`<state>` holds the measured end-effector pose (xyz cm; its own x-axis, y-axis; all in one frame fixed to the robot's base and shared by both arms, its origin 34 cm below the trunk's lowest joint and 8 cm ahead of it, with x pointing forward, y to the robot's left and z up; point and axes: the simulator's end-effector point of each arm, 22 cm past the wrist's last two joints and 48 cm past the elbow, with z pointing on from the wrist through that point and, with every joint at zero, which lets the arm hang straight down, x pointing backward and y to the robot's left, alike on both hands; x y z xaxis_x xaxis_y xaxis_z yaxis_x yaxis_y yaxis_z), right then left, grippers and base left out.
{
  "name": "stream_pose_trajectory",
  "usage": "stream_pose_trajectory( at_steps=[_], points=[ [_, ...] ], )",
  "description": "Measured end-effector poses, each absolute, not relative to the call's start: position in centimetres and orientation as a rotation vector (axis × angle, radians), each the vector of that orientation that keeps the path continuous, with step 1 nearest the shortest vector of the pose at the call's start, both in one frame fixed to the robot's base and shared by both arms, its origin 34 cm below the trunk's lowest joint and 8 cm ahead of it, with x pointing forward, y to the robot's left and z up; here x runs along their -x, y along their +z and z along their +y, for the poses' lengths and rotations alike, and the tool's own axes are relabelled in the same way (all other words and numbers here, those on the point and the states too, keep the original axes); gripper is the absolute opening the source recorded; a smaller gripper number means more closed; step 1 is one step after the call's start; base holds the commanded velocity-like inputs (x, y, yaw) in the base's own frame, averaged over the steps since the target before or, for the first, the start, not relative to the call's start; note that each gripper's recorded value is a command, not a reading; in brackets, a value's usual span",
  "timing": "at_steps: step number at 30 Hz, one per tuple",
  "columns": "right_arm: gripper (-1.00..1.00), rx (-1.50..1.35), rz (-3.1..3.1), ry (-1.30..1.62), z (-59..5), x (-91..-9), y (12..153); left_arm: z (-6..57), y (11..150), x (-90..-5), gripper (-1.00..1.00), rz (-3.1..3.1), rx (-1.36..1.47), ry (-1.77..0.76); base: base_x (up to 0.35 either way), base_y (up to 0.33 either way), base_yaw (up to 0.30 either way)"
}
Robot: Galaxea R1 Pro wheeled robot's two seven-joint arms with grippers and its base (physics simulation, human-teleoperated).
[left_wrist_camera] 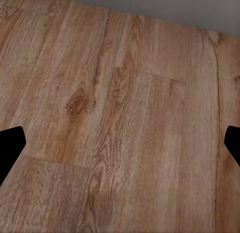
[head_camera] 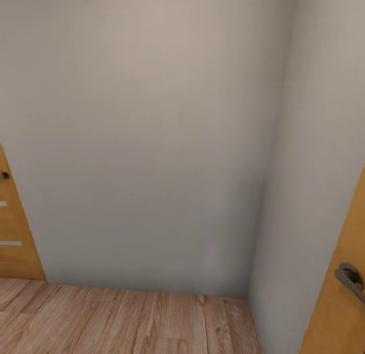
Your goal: Move the two storage containers from the living room to the garage. In the garage, place one container on the floor and stack the other container on top of it (either order is fine).
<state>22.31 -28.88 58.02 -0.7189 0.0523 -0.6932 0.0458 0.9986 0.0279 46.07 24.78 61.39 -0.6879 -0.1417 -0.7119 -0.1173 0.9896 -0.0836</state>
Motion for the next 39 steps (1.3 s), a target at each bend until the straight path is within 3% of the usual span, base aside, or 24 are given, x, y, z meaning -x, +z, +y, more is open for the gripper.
stream_pose_trajectory(
  at_steps=[34,39],
  points=[
    [1.00,-0.069,2.374,0.011,-28.90,-22.31,58.02,24.68,61.38,-46.06,1.00,2.336,0.180,-0.042,0.000,0.000,0.291],
    [1.00,-0.070,2.374,0.011,-28.91,-22.30,58.02,24.68,61.40,-46.08,1.00,2.335,0.180,-0.041,0.000,0.000,0.100]
  ],
)
